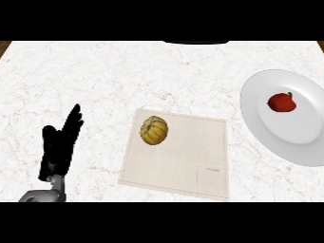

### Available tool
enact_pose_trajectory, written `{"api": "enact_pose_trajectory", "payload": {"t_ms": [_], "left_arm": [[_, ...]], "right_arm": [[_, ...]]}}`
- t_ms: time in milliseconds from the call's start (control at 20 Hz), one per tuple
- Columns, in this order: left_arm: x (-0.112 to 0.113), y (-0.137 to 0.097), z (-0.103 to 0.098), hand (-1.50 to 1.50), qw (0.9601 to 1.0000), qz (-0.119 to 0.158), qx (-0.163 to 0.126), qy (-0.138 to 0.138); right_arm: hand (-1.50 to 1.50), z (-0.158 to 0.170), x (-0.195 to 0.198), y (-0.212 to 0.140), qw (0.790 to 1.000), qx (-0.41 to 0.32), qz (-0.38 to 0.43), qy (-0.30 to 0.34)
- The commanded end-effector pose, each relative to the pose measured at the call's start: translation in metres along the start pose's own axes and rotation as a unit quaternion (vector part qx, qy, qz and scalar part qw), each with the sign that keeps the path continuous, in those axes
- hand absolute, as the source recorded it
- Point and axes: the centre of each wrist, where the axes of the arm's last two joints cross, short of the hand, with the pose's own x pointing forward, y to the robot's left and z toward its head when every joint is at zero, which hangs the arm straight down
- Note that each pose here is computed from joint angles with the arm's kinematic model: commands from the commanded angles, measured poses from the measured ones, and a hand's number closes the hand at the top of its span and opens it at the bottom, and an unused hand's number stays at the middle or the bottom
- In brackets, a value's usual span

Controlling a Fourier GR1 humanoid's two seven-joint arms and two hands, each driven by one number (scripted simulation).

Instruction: Pick the bell pepper from the placemat and place it in the plate

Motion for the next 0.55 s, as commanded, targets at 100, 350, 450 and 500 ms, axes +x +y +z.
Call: {"api": "enact_pose_trajectory", "payload": {"t_ms": [100, 350, 450, 500], "left_arm": [[0.001, -0.011, 0.000, 0.00, 1.0000, -0.003, 0.002, 0.005], [0.008, -0.004, -0.015, 0.00, 0.9999, 0.005, -0.008, 0.007], [0.011, 0.017, 0.006, 0.00, 0.9999, -0.007, -0.009, -0.007], [0.008, 0.001, -0.013, 0.00, 1.0000, -0.001, -0.001, -0.008]], "right_arm": [[-1.50, 0.005, -0.002, -0.009, 0.999, -0.041, 0.007, 0.016], [-1.50, 0.022, -0.009, -0.032, 0.999, -0.041, 0.013, 0.017], [-1.50, 0.013, 0.001, -0.038, 0.998, -0.052, 0.028, 0.031], [-1.50, 0.014, -0.004, -0.028, 0.998, -0.051, 0.029, 0.023]]}}
